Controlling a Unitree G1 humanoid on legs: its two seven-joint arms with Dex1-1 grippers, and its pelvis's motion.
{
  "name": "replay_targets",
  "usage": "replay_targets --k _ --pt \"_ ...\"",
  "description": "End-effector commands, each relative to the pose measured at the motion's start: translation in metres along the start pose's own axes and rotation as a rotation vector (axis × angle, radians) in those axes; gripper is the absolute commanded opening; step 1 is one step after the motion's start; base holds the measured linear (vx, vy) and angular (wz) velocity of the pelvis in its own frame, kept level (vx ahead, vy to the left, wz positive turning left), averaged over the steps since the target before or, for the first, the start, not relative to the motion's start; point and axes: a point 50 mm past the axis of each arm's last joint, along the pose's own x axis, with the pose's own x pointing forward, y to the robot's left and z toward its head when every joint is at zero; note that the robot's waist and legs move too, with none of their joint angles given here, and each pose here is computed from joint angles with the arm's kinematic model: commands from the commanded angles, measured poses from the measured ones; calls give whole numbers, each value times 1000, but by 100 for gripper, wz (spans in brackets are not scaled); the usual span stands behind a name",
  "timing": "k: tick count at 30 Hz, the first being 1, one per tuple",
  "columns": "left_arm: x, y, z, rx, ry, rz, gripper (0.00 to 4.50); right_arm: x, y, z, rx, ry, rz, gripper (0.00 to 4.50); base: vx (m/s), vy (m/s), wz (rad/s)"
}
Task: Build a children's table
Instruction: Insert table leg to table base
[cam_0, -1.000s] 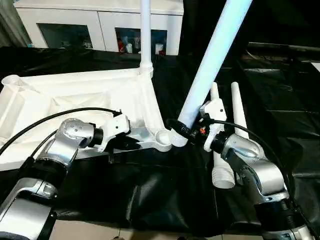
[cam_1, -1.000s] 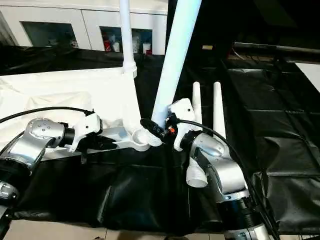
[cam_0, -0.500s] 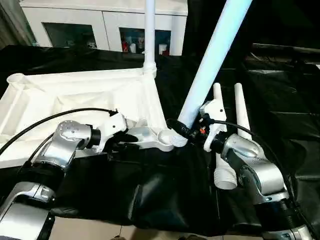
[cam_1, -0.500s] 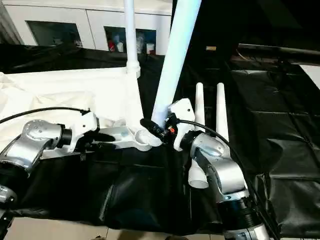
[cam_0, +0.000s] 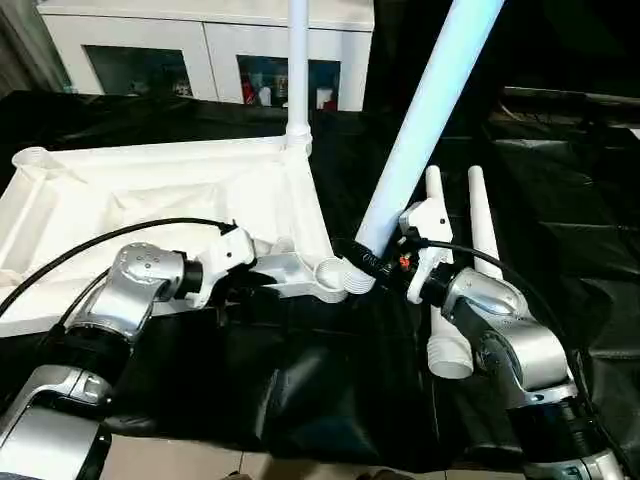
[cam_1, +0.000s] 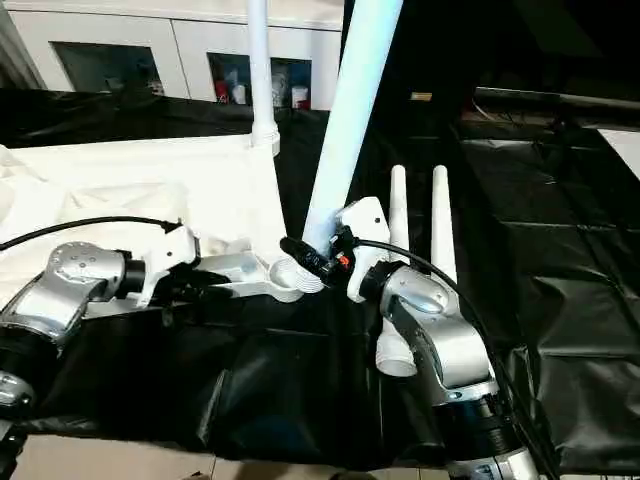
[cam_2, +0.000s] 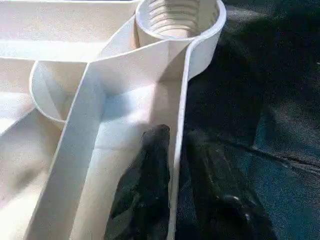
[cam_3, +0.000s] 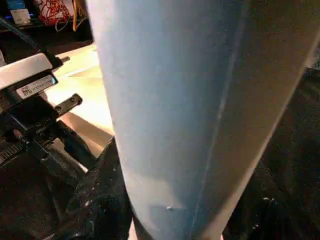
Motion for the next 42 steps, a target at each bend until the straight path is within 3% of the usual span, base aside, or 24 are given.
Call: replay_targets --k 1,4,14,20,25,35,42 --pt "-2 0 -5 19 52 -8 47 2 -1 4 -22 -14 -2 186 0 0 0" --pt "-2 -1 -8 27 77 -14 9 2 -1 4 -22 -14 -3 186 0 0 0" --pt "0 -6 -12 27 90 -33 5 3 -3 5 -3 -16 -14 186 0 0 0" --pt "10 -15 0 0 -30 -36 5 7 -3 7 47 -3 -14 186 0 0 0" --pt "22 -24 6 3 -61 -52 0 17 -4 2 80 70 -9 186 0 0 0" --pt "23 -19 3 -5 -26 2 0 24 -5 -7 90 185 -3 186 0 0 0" --pt "23 -18 4 -2 -27 -3 0 28 -7 -11 95 212 -12 186 0 0 0"
